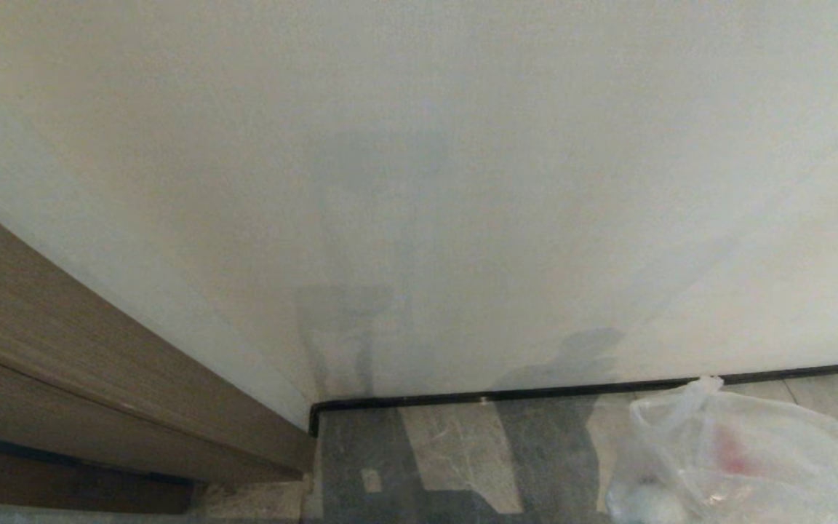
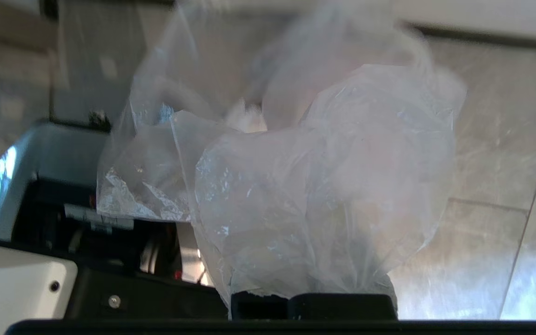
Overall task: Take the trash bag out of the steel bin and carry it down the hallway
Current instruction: Put the trash bag at the door
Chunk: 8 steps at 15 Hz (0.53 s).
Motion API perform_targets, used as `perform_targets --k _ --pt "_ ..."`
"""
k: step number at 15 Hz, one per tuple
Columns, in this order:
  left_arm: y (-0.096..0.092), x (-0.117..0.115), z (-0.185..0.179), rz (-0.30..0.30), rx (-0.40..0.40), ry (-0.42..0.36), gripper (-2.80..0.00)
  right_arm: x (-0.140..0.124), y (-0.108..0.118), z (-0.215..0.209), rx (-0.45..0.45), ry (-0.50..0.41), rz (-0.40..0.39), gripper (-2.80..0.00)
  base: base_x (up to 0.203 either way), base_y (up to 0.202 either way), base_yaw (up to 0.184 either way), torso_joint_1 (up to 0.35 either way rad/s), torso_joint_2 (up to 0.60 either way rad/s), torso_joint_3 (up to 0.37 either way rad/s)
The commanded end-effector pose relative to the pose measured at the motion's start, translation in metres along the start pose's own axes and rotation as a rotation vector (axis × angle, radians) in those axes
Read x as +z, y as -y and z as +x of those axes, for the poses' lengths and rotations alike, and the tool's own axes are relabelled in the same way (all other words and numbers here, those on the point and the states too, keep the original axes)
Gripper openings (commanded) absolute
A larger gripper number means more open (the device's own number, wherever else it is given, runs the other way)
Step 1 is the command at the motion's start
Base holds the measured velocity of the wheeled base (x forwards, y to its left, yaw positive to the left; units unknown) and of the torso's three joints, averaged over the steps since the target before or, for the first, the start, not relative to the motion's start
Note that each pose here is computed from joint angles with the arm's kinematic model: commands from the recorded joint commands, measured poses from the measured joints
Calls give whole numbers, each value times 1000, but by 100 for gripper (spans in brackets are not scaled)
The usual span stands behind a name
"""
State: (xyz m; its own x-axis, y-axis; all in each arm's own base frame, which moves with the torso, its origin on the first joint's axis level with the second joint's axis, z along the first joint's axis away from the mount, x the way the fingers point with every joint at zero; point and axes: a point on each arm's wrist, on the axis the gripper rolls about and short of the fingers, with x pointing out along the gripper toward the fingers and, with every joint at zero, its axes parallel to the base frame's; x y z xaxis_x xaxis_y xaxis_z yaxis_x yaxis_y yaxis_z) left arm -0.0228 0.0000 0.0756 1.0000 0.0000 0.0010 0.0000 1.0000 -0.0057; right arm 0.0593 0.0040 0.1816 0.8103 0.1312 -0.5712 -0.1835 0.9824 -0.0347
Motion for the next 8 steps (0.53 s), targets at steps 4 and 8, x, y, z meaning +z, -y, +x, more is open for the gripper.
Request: perform_targets --k 4,8 --pt "0 0 0 0 0 -1 -280 16 7 55 43 -188 -92 -280 0 0 0 0 0 0" --pt "0 0 0 0 0 1 -280 15 11 76 46 -207 -115 -280 0 0 0 0 0 0"
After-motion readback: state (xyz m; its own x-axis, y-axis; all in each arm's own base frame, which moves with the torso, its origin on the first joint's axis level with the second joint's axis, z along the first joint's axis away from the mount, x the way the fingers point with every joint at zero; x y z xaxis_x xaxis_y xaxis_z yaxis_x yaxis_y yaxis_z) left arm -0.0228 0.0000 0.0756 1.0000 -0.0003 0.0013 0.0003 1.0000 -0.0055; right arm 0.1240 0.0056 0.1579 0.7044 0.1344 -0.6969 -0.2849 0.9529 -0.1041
